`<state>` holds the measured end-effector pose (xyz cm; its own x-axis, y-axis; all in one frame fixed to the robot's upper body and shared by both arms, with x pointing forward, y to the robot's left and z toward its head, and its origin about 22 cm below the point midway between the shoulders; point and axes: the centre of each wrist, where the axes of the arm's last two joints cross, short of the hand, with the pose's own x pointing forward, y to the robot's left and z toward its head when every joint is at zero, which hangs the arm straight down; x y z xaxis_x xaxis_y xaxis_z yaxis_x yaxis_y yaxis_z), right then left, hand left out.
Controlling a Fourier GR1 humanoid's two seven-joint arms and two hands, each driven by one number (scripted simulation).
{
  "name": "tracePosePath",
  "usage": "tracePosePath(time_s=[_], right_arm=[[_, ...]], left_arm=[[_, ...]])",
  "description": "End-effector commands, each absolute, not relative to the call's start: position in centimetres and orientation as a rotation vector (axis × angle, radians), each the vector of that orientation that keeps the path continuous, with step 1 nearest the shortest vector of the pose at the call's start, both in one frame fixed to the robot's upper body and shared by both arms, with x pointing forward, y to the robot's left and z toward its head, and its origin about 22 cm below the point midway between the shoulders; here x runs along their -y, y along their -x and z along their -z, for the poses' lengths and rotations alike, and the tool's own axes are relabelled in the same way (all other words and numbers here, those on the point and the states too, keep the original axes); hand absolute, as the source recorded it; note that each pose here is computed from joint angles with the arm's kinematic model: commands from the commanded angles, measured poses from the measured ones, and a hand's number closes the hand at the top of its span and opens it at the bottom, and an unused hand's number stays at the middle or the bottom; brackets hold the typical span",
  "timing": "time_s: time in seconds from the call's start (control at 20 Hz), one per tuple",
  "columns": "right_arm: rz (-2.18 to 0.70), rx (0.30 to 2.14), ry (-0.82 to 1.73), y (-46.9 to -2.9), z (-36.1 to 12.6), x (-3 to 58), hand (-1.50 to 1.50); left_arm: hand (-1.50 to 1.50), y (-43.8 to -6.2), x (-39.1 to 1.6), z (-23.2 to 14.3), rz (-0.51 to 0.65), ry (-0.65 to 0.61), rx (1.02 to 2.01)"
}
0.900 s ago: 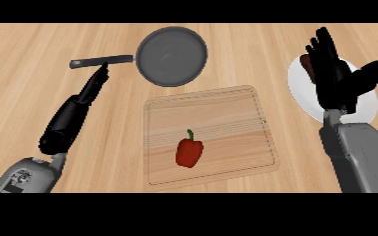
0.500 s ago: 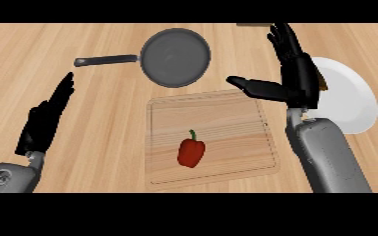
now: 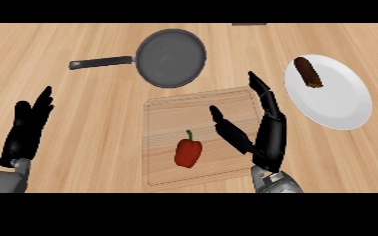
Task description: Pick the bell pepper from the cutting board and place it in the pan
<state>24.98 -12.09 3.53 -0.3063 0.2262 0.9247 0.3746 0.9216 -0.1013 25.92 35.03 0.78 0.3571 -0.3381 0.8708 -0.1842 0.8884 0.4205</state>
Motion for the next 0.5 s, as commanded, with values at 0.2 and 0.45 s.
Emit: tracePosePath(time_s=[0.2,0.45], right_arm=[[-0.128,1.812,0.582,-20.2,-3.4,10.0,-1.50],[-0.423,1.562,0.692,-20.6,-2.5,10.6,-1.50]], left_arm=[[0.00,-26.7,-36.0,-2.0,0.077,-0.506,1.204],[0.00,-26.1,-36.5,-1.4,0.091,-0.524,1.173]])
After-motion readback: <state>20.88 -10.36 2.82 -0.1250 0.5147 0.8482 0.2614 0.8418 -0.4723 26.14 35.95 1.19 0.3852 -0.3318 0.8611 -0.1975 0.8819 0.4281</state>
